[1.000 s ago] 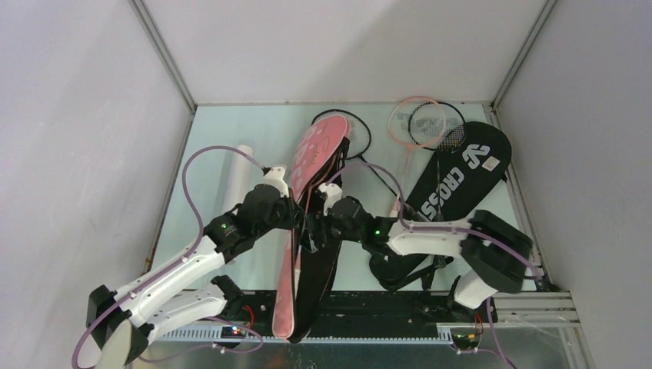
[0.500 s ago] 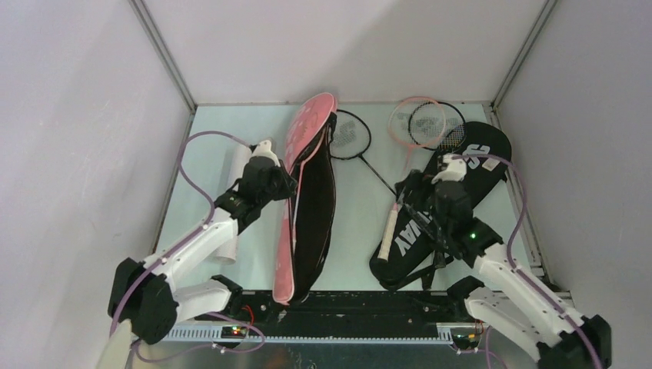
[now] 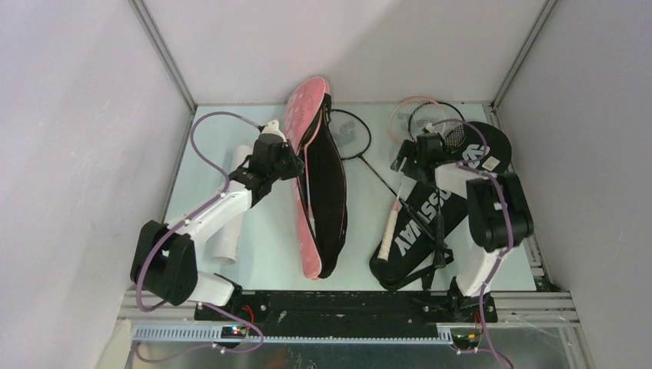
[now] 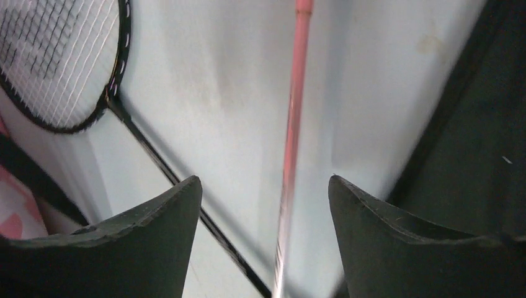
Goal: Pack up the badminton gear
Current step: Pick up the racket from the center of the board.
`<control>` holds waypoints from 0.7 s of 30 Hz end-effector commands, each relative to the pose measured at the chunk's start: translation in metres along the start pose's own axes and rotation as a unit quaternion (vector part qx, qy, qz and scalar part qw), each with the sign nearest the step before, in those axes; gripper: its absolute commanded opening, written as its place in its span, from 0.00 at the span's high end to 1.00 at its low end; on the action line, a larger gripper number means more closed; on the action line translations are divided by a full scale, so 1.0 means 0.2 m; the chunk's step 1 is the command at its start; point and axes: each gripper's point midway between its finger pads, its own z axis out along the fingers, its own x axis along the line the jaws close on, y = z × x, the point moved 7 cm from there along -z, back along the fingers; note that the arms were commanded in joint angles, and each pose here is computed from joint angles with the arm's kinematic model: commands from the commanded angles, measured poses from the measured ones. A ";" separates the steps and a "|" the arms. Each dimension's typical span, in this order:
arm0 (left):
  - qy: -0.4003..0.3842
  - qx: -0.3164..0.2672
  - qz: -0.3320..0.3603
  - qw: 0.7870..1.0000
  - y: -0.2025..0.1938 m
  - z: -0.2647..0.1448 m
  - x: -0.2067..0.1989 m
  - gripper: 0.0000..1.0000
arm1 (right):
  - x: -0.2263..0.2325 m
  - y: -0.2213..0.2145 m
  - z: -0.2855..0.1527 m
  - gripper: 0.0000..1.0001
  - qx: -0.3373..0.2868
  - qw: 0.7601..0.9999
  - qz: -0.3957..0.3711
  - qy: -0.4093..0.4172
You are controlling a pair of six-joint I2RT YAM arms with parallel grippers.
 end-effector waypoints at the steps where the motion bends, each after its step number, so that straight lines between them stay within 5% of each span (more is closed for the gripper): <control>1: -0.052 -0.033 -0.001 0.998 0.12 0.02 -0.10 1.00 | 0.09 0.08 0.16 0.25 -0.010 1.000 0.014 0.016; 5: -0.050 -0.029 -0.001 0.998 0.11 0.05 -0.10 1.00 | 0.07 0.04 0.26 0.41 0.008 1.000 0.026 0.003; 8: -0.060 -0.012 0.001 0.998 0.08 0.06 -0.10 1.00 | 0.08 0.05 0.28 0.82 0.011 1.000 0.027 0.003; 10: -0.060 -0.007 0.002 0.998 0.07 0.07 -0.10 1.00 | 0.09 0.08 0.24 0.99 0.001 1.000 0.022 -0.001; 17: -0.070 -0.009 0.003 0.997 0.07 0.10 -0.10 1.00 | 0.27 0.21 -0.22 1.00 -0.095 0.988 -0.112 0.046; 21: -0.067 -0.008 0.009 0.998 0.08 0.12 -0.10 1.00 | 0.31 0.05 -0.51 1.00 -0.068 0.977 -0.179 0.097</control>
